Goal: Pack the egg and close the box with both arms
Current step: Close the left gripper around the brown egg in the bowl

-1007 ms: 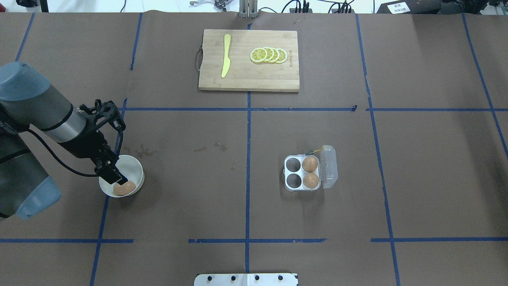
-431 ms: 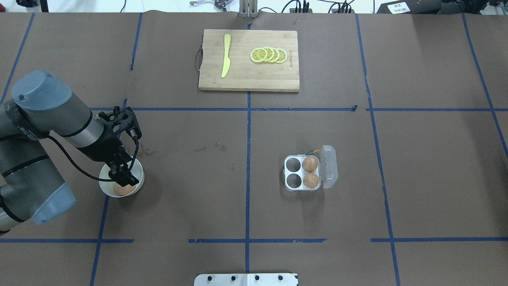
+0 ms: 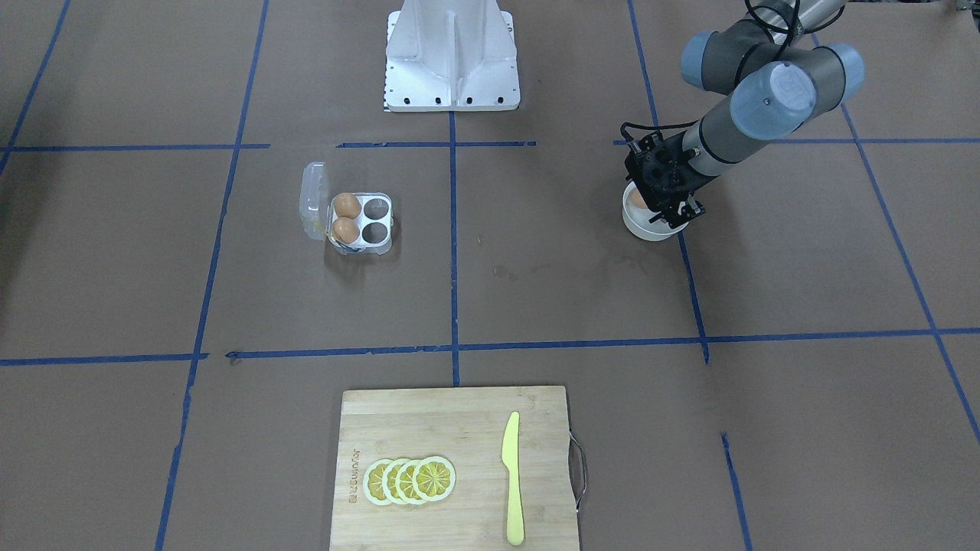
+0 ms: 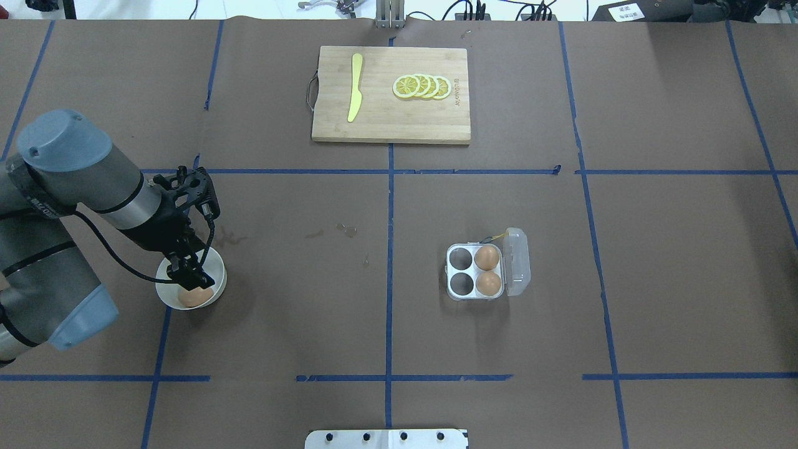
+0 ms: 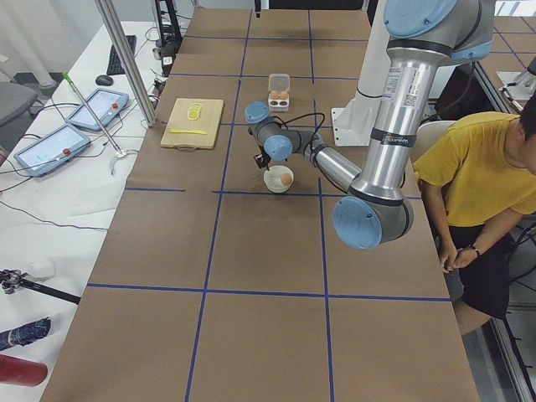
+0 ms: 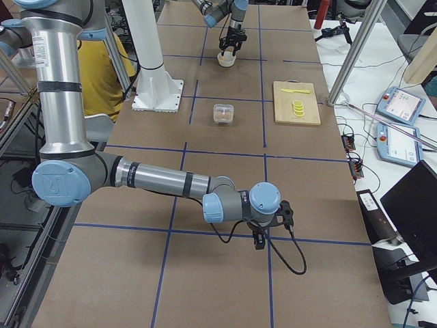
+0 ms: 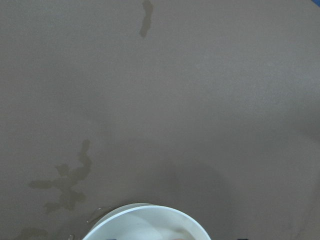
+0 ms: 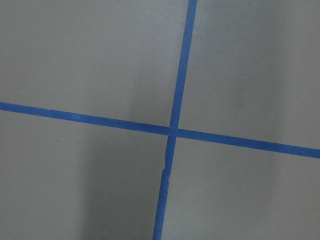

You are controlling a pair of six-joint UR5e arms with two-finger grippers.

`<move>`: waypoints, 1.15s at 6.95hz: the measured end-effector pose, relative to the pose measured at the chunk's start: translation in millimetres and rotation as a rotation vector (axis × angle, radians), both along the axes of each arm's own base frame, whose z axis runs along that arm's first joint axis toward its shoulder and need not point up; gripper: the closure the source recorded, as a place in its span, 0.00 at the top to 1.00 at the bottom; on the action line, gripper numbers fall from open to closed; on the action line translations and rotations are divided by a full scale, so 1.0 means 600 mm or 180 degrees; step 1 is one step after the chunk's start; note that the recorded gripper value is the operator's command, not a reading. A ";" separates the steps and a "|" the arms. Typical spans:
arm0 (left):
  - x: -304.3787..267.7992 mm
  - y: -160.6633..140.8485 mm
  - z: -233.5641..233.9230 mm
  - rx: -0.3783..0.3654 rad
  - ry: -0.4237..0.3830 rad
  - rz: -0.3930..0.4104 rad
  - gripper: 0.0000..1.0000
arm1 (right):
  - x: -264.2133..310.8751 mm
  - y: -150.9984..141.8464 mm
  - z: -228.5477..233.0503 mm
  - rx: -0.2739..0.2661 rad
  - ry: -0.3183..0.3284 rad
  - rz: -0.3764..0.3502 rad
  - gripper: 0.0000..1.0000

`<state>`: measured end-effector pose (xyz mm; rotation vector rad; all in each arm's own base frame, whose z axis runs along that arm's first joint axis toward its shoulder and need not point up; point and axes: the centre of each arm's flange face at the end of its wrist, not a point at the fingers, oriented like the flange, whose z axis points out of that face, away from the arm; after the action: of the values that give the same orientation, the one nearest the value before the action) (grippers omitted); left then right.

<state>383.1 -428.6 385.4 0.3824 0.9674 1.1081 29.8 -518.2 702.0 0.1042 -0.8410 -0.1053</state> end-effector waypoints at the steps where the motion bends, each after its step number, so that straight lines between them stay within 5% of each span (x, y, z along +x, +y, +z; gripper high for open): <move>1: -0.002 0.001 0.009 0.0032 -0.0023 0.0023 0.79 | 0.000 0.000 0.000 -0.0001 -0.0002 0.0001 1.00; 8: 0.015 -0.001 0.069 -0.0085 -0.0190 0.0083 0.73 | 0.000 0.001 0.001 0.0000 -0.0008 -0.0007 1.00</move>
<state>392.3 -429.0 426.9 0.3142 0.9360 1.1232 29.6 -517.8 702.9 0.1033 -0.8435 -0.1073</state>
